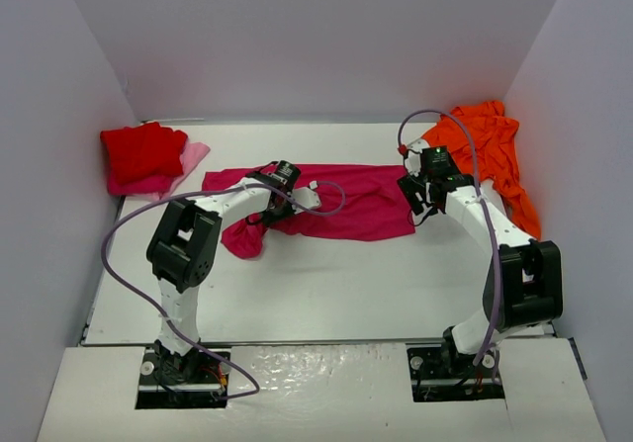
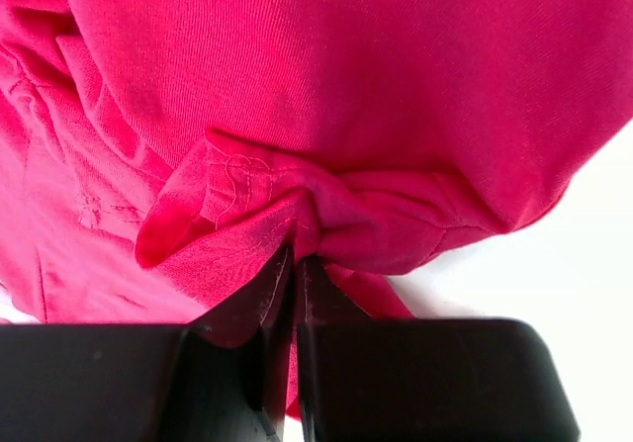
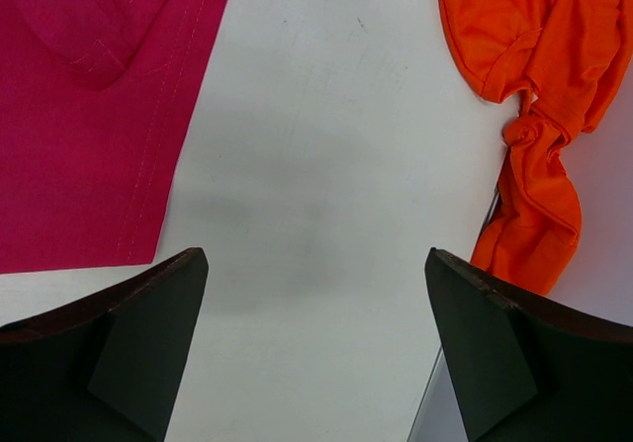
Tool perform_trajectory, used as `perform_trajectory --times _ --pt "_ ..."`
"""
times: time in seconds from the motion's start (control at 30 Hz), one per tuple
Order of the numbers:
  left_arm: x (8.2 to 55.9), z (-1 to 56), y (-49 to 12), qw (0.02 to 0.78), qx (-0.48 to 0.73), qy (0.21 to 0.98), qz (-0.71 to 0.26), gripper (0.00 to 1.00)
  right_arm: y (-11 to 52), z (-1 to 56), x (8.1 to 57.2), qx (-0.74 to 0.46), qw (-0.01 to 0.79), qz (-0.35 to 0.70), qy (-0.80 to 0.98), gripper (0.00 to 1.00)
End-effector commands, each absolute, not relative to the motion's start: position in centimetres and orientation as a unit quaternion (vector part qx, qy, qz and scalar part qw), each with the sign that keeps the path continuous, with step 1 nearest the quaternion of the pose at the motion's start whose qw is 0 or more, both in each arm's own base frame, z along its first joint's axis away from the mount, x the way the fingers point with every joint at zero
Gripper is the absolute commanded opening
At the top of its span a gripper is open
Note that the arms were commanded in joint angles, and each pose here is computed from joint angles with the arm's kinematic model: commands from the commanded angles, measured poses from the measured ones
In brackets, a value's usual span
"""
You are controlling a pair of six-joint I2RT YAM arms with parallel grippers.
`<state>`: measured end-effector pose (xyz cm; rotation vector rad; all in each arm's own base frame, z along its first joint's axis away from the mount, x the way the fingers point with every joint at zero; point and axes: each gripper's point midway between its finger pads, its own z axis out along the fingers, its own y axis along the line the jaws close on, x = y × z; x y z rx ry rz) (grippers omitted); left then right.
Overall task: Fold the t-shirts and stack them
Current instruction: Grap the side of the flattened tshirt closest away from the robot with both arms
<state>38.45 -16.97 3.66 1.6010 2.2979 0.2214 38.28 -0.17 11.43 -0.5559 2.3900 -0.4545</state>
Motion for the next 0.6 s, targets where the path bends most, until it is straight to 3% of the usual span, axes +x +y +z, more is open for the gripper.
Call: perform_trajectory --times 0.0,0.57 --pt "40.7 9.1 -17.3 0.236 0.543 0.800 0.095 0.00 0.6 10.9 38.7 -0.219 0.317 -0.168 0.907 0.90" --pt "40.4 10.7 -16.6 0.242 0.537 0.803 0.096 0.00 2.9 6.6 36.8 -0.275 0.235 -0.122 0.924 0.90"
